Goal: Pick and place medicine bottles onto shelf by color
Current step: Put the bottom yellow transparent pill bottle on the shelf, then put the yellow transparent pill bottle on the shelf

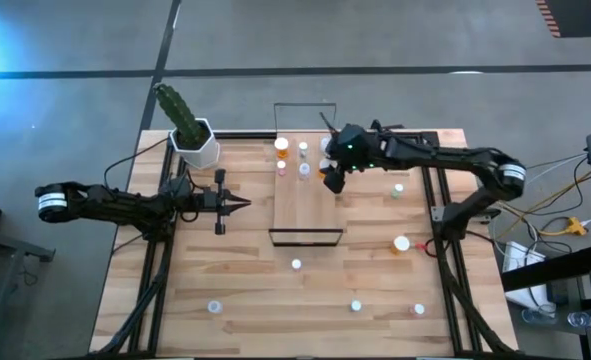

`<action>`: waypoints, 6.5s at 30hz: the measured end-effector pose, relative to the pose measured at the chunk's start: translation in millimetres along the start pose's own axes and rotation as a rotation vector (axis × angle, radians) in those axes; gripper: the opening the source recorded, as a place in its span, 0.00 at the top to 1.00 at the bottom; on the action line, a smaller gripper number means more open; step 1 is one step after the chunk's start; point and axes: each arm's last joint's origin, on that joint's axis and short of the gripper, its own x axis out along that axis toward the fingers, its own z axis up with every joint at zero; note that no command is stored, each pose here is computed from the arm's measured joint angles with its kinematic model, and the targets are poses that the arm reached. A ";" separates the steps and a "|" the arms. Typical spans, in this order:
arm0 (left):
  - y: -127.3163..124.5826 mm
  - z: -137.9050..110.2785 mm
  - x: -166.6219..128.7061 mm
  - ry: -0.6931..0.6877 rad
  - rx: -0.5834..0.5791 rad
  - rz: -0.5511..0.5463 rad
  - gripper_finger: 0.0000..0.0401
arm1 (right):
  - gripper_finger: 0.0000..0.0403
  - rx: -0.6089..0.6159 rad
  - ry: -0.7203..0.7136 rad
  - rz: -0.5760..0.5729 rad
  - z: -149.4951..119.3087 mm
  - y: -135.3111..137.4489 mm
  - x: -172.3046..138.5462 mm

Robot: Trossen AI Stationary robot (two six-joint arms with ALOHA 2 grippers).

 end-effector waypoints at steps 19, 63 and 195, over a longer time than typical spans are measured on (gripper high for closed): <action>-0.3 -0.3 -0.3 0.001 -0.002 -0.001 0.99 | 0.47 0.042 0.144 -0.048 2.5 -22.6 49.6; -0.3 -0.6 -0.5 0.002 -0.003 -0.001 0.99 | 0.74 -0.084 0.301 -0.215 -95.1 187.1 -120.2; -159.4 66.7 134.4 -0.040 0.414 -0.418 0.38 | 0.59 0.002 0.261 0.786 -96.5 265.7 -6.9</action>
